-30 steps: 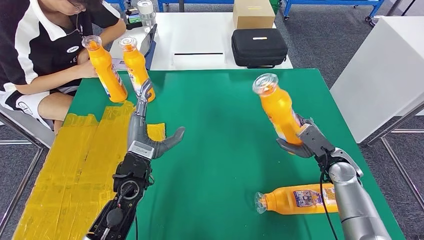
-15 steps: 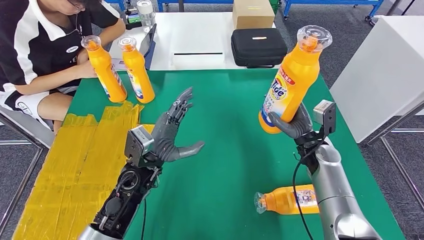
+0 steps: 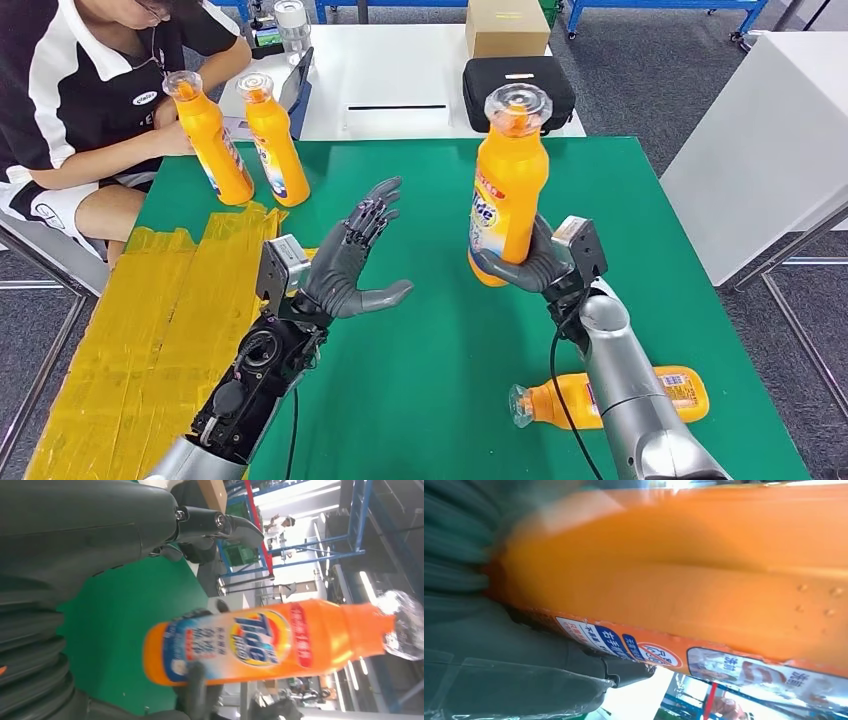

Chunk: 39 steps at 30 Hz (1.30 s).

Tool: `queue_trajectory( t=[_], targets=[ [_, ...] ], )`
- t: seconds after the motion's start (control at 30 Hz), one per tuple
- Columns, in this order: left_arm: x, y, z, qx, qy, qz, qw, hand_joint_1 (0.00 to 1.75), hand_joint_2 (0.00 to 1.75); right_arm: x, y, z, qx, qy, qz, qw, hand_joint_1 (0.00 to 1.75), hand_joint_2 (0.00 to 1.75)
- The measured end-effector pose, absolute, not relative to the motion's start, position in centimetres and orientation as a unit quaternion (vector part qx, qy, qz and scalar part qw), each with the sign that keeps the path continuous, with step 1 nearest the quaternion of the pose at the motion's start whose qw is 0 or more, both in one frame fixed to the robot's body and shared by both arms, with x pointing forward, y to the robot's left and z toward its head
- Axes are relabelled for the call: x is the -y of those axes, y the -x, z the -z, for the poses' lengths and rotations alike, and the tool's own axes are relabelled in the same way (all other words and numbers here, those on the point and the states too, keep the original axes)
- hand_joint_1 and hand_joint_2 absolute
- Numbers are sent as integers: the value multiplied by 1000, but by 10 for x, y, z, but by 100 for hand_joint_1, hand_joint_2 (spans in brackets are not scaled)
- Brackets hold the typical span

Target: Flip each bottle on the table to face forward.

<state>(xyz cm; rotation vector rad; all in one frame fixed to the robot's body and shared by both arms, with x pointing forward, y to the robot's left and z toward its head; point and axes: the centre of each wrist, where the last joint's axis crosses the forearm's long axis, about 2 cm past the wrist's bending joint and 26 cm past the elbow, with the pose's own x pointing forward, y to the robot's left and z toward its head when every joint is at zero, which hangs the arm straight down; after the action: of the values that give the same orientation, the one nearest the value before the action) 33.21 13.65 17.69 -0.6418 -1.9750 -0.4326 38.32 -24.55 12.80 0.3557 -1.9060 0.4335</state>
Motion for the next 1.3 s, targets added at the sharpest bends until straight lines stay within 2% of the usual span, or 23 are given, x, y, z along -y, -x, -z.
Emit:
queue_trajectory(
  t=[0.47, 0.67, 0.83, 1.1, 1.13, 1.23, 1.27, 1.3],
  targets=[
    [-135, -332, -178, 805, 263, 165, 505, 0, 175, 165, -360, -106, 756, -180, -308, 549, 175, 175],
    [-135, -332, -178, 806, 260, 164, 506, 0, 175, 159, -357, -105, 754, -181, -316, 547, 175, 175],
    [-135, -332, -177, 814, 238, 161, 505, 0, 175, 136, -348, -101, 744, -200, -347, 535, 175, 175],
    [-136, -332, -177, 815, 234, 161, 506, 0, 175, 133, -347, -100, 743, -201, -351, 533, 175, 175],
    [-136, -332, -177, 815, 233, 160, 506, 10, 175, 133, -346, -100, 743, -202, -352, 532, 175, 175],
    [-136, -331, -176, 816, 227, 158, 507, 140, 175, 131, -346, -100, 743, -203, -357, 529, 175, 175],
    [-136, -331, -175, 817, 225, 157, 508, 173, 175, 131, -346, -101, 743, -203, -358, 528, 175, 175],
    [-136, -331, -175, 817, 223, 156, 508, 175, 175, 130, -345, -101, 743, -202, -360, 527, 175, 175]
  ],
)
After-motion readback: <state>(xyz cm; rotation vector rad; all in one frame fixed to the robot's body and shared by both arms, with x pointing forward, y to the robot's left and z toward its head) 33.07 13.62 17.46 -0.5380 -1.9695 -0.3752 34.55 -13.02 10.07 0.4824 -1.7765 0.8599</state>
